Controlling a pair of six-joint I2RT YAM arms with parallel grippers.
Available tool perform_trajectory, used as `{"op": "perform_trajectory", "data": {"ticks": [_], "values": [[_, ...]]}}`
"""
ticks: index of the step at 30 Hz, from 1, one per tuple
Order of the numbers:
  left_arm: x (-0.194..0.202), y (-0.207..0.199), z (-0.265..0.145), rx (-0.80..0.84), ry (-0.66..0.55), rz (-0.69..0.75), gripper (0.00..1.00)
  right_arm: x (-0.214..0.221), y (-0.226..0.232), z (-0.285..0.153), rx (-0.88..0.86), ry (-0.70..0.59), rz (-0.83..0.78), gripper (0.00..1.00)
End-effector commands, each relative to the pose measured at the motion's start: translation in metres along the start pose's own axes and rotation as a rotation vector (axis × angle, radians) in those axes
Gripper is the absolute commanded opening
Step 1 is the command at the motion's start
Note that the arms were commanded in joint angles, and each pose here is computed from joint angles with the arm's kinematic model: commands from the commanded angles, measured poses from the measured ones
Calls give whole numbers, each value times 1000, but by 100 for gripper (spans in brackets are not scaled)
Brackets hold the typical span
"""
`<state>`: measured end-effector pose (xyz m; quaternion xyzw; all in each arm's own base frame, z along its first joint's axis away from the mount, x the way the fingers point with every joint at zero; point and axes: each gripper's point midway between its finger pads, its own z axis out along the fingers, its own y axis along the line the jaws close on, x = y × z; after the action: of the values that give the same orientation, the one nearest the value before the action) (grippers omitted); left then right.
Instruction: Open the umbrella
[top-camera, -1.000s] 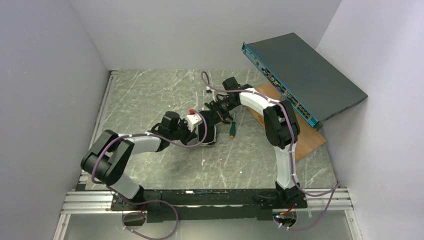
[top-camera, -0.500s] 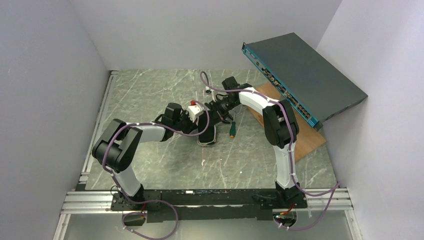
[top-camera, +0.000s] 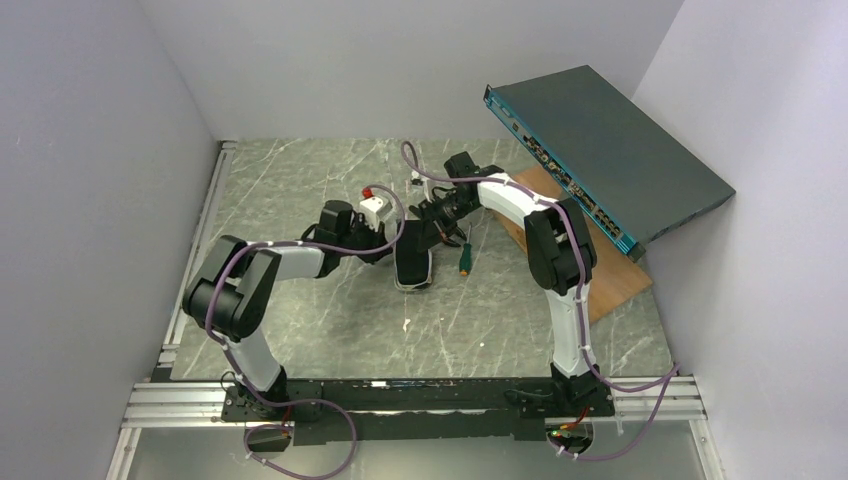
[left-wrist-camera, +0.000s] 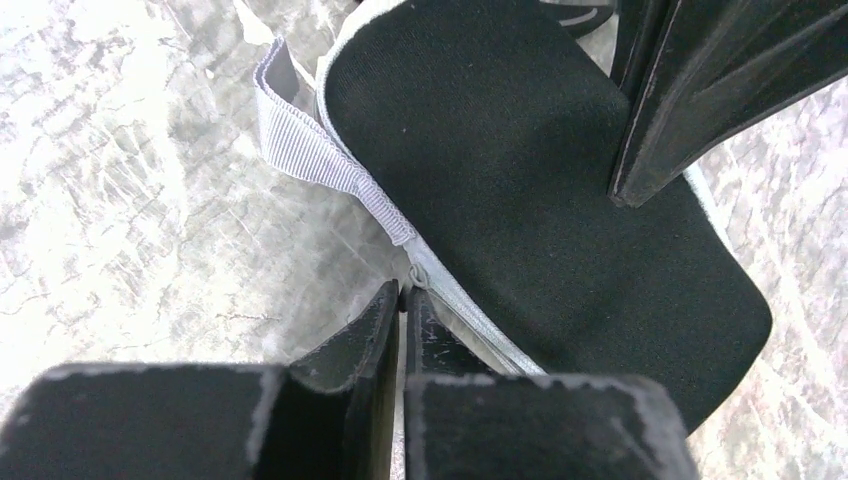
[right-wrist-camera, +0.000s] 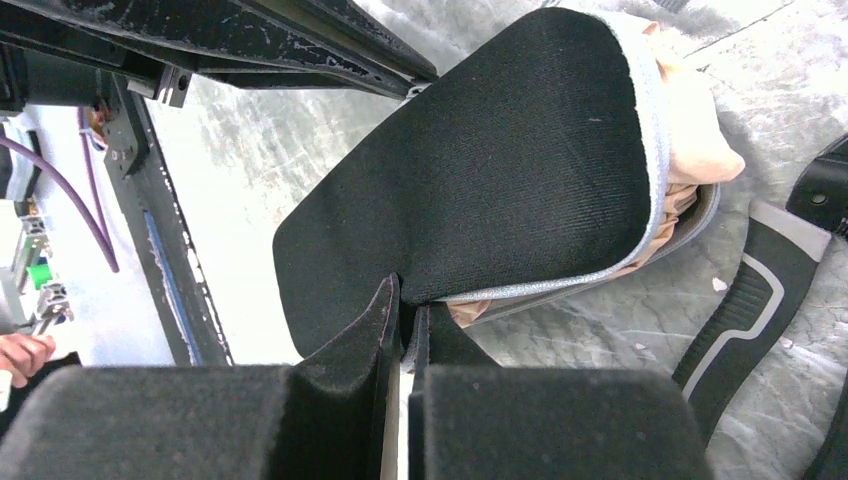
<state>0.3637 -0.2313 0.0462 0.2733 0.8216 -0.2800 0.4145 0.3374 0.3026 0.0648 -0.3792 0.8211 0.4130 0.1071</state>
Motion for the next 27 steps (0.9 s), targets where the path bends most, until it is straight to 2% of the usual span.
{"op": "perform_trajectory", "data": {"ticks": [1, 5, 7, 12, 16, 20, 27], "values": [[-97, 21, -16, -72, -285, 80, 18, 38, -23, 9, 42, 118, 104, 0], [-87, 21, -37, -71, -269, 45, 56, 24, -24, 3, 41, 71, 115, 0], [-83, 21, -50, -69, -250, 26, 97, 18, -24, 1, 43, 57, 119, 4], [-82, 36, -96, -102, -253, 22, 100, 7, -22, -5, 43, 40, 123, 22], [-85, 37, -124, -154, -242, 154, 100, -6, -4, -17, 11, 16, 119, 37], [-89, 40, -147, -255, -275, 201, 100, -20, 14, -27, -15, -17, 112, 39], [-92, 29, -154, -212, -261, 181, 100, -27, 37, -21, -49, -8, 30, 39]]}}
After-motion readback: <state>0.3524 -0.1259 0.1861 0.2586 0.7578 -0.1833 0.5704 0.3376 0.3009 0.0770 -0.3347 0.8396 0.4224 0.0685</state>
